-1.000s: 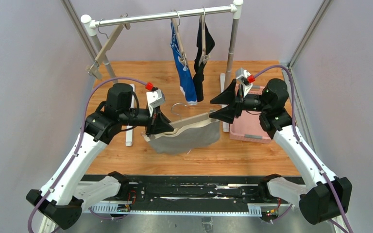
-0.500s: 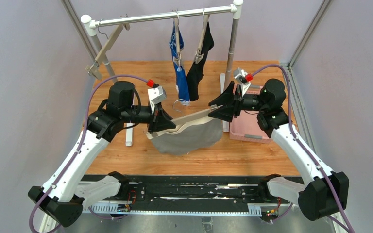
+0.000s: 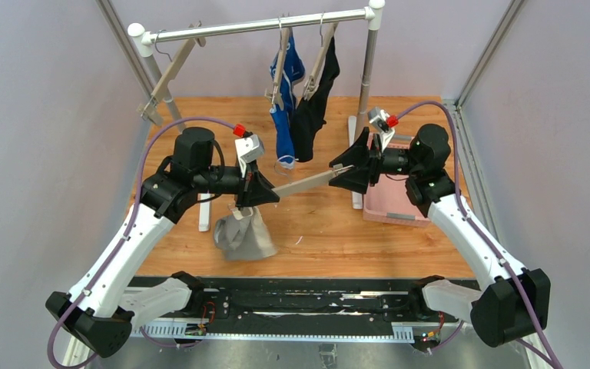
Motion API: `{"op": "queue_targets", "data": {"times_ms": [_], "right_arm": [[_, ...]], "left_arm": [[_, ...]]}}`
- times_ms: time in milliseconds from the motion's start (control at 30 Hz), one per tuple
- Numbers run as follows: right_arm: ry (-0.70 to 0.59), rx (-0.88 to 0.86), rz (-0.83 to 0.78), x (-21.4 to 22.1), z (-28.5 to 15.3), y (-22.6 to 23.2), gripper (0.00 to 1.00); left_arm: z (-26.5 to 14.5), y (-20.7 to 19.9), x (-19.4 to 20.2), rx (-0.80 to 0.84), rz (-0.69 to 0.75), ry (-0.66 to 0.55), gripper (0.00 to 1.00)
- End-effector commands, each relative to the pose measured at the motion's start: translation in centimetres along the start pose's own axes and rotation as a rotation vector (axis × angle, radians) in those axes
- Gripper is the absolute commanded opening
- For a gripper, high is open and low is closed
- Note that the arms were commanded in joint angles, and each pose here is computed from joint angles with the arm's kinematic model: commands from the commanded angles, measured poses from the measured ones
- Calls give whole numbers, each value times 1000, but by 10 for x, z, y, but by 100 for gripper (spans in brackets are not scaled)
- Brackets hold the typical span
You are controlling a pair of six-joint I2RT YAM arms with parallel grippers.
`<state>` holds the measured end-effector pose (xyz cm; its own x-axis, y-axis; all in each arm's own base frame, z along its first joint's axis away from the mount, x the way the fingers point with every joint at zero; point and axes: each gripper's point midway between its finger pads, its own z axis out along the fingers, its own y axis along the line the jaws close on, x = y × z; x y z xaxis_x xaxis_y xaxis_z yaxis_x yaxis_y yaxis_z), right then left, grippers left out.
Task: Remove the underwear clipped to the hanger
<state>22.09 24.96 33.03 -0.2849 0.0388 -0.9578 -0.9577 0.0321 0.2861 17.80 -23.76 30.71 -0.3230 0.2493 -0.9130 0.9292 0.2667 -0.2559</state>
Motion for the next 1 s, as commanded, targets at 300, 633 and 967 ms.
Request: {"op": "queue_targets", "data": {"times_ms": [300, 633, 967], "right_arm": [[-130, 265, -101, -28, -19, -1, 75], [-320, 386, -109, -43, -31, 9, 75], [-519, 229, -111, -70, -17, 23, 61]], "left_arm": [[-5, 1, -46, -37, 77, -125, 0], [-2, -2, -94, -1, 86, -313, 0], [6, -12, -114, 67, 61, -447, 0]]}}
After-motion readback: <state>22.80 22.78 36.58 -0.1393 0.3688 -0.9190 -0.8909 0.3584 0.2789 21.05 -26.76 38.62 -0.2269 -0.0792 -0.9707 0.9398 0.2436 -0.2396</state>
